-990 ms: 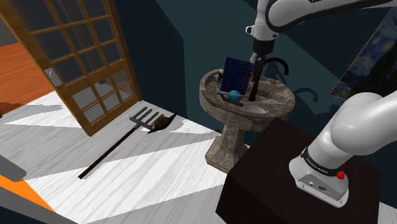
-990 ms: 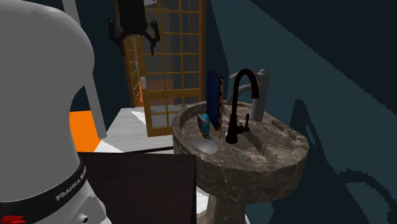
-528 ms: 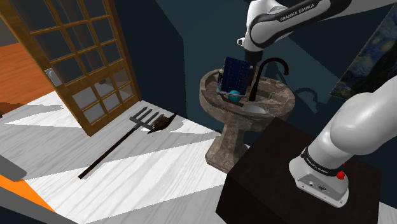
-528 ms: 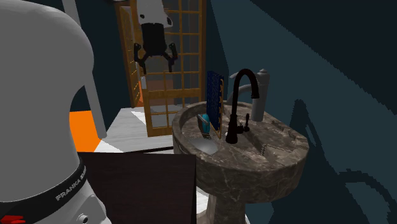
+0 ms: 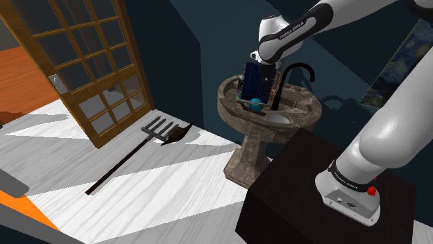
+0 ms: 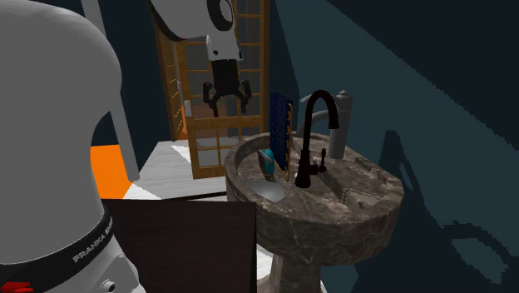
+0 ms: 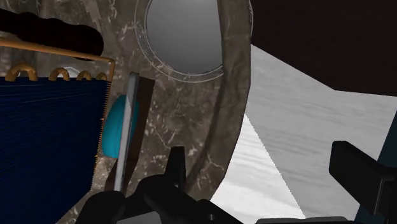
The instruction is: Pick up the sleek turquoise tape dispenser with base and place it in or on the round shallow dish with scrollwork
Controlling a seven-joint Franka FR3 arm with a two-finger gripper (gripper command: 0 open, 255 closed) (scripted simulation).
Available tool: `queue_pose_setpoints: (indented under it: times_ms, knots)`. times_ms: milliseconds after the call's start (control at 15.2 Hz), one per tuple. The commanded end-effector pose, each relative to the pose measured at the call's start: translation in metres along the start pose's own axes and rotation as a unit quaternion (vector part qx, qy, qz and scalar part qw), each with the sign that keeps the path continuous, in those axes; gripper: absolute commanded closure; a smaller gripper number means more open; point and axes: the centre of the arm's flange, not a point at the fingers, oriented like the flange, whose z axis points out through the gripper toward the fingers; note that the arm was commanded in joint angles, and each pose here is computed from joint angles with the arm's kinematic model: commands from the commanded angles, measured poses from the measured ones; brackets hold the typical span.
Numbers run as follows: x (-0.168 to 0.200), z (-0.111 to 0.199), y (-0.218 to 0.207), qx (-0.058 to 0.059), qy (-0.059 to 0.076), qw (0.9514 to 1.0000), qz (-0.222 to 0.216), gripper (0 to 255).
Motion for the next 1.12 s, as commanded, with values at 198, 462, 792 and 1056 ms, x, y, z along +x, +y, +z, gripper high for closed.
queue_pose_setpoints:
  times_ms: [198, 462, 792, 1056]
  knots:
    - [0.028, 0.043, 0.041, -0.007, -0.007, 0.9993, -0.035, 0]
    - [0.05, 0.077, 0.073, -0.013, -0.013, 0.9979, -0.062, 0]
    - [0.081, 0.119, 0.113, -0.02, -0.02, 0.9949, -0.096, 0]
    - [0.106, 0.153, 0.143, -0.026, -0.026, 0.9917, -0.123, 0]
